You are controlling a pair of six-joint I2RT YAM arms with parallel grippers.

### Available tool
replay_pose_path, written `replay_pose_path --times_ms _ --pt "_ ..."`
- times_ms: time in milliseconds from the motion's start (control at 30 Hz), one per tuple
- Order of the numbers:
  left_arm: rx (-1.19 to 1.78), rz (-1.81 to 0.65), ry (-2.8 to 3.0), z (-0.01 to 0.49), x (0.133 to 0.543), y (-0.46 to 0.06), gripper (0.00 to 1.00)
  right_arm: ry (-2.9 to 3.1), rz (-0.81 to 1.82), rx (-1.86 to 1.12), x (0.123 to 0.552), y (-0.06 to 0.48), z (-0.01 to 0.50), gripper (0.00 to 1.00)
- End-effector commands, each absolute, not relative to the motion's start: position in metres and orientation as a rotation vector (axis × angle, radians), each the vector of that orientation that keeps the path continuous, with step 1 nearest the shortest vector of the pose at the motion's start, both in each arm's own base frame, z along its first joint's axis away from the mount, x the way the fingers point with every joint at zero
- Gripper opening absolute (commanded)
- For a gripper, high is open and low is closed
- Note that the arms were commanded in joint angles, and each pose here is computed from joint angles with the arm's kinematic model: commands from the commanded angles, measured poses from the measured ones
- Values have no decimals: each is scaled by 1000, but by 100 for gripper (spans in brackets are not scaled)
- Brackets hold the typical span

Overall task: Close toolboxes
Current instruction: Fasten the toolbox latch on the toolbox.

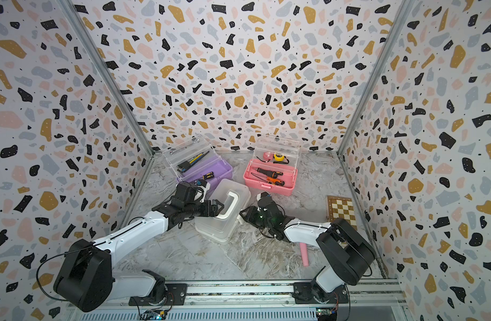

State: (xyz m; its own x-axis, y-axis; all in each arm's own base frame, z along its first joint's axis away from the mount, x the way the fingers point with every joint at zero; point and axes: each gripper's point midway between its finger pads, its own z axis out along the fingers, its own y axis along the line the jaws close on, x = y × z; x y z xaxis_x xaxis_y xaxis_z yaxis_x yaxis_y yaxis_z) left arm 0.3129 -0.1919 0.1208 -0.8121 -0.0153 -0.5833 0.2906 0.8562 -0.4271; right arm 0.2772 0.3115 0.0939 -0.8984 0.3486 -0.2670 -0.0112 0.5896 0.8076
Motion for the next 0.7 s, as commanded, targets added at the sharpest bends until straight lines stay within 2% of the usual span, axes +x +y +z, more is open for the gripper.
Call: replay_pose_path --times_ms 0,233,400,500,667 --pt "189 -705 2500 100 303 -193 89 2436 1232 274 279 315 94 41" --pt "185 -711 2520 92 299 -193 87 2439 1236 268 279 317 92 40" --pt "190 -760 2552 82 291 -197 80 2407 1275 266 280 319 95 37" --pt "196 -808 2573 75 285 -202 76 2356 1331 273 282 322 98 35" --pt "176 -886 2593 63 275 -207 75 2232 1496 293 285 332 105 34"
